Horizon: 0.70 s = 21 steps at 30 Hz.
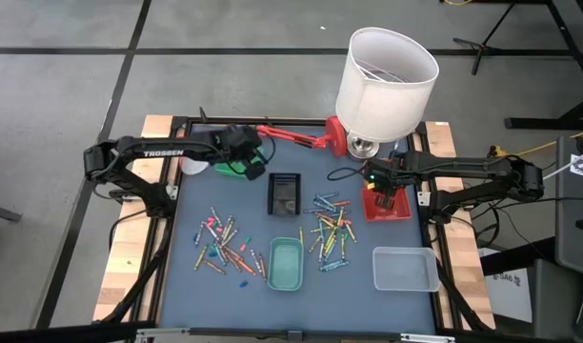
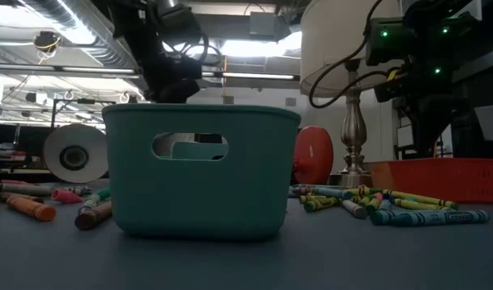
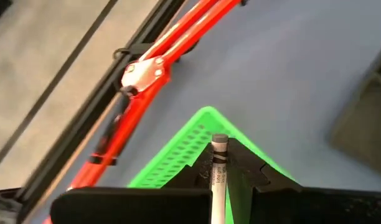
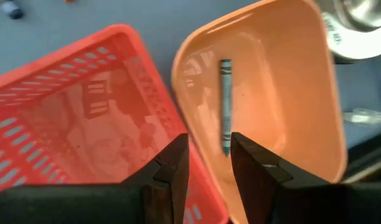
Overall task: Sort crayons
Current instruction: Put the gray crayon into the green bin, then put the blue green crayon into the orange bin
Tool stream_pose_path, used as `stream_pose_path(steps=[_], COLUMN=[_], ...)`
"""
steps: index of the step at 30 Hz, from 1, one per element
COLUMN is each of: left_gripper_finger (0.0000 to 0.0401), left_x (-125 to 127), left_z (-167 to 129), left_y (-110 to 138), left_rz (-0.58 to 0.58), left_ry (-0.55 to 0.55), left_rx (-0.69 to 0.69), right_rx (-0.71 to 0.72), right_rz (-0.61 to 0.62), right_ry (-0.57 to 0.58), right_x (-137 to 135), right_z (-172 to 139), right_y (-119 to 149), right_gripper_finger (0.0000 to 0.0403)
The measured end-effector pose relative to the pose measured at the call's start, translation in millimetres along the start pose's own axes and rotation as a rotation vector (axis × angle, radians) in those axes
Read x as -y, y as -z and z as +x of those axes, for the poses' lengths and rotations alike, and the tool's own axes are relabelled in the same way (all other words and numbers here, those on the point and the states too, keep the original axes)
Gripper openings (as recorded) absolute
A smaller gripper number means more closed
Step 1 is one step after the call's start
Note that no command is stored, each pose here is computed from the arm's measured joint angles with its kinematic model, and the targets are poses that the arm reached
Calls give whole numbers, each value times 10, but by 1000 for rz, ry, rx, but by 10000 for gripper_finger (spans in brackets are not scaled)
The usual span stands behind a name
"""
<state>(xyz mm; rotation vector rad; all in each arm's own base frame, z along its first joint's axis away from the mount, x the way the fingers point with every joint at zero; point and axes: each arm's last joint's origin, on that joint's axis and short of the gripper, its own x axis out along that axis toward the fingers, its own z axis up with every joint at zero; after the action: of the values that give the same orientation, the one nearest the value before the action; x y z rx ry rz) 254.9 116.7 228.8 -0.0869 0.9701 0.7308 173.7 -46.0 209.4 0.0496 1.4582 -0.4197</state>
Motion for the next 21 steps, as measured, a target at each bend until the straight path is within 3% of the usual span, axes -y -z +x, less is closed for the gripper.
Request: stream_pose_path(steps=[8, 21], left_gripper_finger=[13, 93], left_x=[-150, -187], left_z=[49, 63], left_y=[51, 66], left_rz=[17, -5], left_ry=[-25, -9], left_rx=[-69, -86], right_rx=[-4, 147], right_rz=[0, 34], right_ry=[-60, -134], right_x=[-17, 21], right_z=[-1, -309], right_y=[1, -223], right_gripper_finger=[117, 117])
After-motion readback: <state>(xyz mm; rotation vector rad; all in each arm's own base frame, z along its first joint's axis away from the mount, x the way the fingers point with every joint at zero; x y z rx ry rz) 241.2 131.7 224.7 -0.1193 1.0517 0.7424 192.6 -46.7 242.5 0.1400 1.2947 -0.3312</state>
